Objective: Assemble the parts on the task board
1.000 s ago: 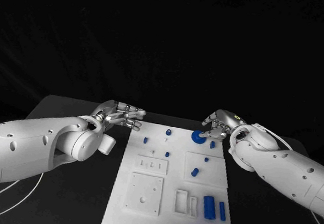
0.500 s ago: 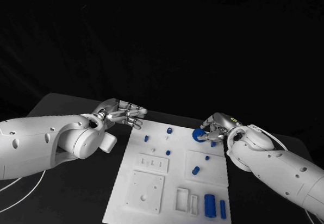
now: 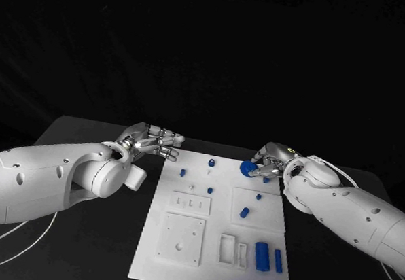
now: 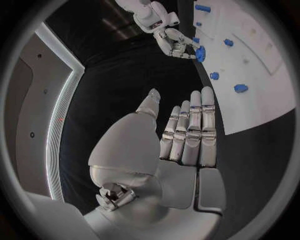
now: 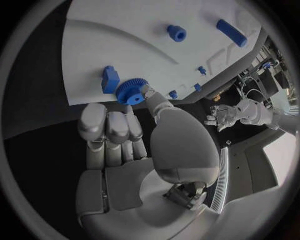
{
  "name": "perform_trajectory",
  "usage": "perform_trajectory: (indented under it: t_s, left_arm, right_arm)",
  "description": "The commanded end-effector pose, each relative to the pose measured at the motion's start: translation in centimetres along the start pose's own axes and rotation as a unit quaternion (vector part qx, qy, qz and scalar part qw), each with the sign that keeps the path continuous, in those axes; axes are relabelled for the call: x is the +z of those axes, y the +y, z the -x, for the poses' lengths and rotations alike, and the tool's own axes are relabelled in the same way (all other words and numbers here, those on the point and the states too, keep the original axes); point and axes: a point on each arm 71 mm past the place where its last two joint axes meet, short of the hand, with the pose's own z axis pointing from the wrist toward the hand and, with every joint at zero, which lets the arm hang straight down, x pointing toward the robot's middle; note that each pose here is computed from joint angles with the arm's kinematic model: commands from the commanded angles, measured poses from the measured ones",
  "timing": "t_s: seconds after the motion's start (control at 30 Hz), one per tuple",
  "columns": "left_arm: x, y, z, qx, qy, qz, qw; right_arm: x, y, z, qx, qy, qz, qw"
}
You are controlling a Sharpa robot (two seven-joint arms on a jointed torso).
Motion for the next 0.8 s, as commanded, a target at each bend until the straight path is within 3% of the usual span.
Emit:
perform_trajectory:
  t_s: [0.03,0.6,0.8]
  left_arm:
    - [0.06,-0.14,-0.31,-0.001,0.012,-0.003,1.000]
    - [0.08,-0.13,-0.34,0.000,0.013,-0.002,1.000]
    - [0.11,-0.13,-0.33,0.000,0.012,-0.002,1.000]
  right_arm:
    - [0.07,-0.03,-0.44,-0.002,0.024,-0.007,1.000]
    - [0.46,-0.05,-1.16,0.004,0.049,-0.012,0.999]
    - [0.40,0.27,-1.08,-0.005,0.040,-0.008,0.999]
